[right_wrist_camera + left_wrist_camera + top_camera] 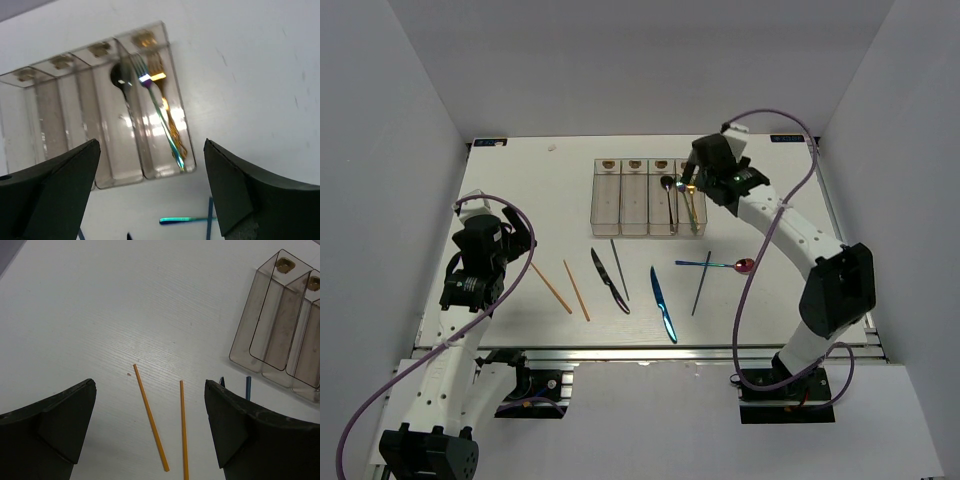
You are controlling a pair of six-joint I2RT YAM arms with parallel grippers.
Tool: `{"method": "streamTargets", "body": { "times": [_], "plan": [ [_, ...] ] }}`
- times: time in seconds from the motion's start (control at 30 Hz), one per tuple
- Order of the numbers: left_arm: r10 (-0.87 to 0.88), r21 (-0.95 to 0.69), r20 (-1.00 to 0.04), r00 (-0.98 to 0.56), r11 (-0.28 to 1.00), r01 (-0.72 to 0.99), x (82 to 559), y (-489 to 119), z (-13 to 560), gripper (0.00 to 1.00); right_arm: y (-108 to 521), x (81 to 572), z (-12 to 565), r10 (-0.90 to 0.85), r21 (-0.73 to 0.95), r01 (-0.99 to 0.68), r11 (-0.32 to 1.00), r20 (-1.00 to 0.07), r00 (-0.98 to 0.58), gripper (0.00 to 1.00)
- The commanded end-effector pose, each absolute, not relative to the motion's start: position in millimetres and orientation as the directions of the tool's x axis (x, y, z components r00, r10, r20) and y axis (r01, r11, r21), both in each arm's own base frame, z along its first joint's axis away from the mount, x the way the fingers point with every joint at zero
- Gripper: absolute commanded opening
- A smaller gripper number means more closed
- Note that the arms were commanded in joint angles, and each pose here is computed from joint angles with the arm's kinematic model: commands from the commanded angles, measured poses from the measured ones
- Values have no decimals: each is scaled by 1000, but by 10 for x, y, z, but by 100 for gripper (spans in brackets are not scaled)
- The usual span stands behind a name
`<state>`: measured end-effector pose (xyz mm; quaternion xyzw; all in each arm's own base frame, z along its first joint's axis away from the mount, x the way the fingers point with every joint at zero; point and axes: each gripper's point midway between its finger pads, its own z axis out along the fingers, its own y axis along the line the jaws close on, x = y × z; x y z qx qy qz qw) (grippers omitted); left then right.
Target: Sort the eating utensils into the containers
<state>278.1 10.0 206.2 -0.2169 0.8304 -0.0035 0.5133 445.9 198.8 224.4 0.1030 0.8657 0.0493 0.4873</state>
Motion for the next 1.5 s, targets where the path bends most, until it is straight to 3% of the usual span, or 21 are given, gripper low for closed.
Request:
{"method": "streamTargets", "body": {
  "times": [0.0,0.17,0.33,0.43,0.57,0.7,0.9,1.27,1.47],
  "plan": [
    [-357,-231,-860,-364,909,-348,2795,90,2114,98,1543,3981,1727,403,176,426,887,-744,-532,88],
    [-360,-230,-863,-356,905,-357,2780,109,2123,98,1293,3545,1384,555,197,604,773,-671,-491,78],
    [-360,-234,-864,-351,906,-354,2782,106,2136,98,1173,3179,978,652,115,745,658,-581,-487,71],
    [-360,-236,-862,-356,908,-347,2784,92,2130,98,1461,3279,849,582,179,592,786,-540,-608,73],
    [-358,-238,-862,-359,910,-338,2785,70,2130,98,1609,3294,792,513,260,450,854,-562,-649,77],
    [-357,-240,-861,-362,913,-330,2790,52,2124,98,1767,3297,672,411,282,300,911,-570,-712,61],
    [-355,-237,-860,-367,914,-330,2798,49,2115,98,1666,3354,627,318,143,294,945,-608,-727,53],
    [-355,-235,-856,-377,915,-328,2807,40,2090,98,1670,3416,424,270,72,284,956,-596,-756,38],
    [-354,-234,-856,-378,916,-326,2807,38,2090,98,1682,3407,327,268,61,287,956,-580,-769,38]
  ]
}}
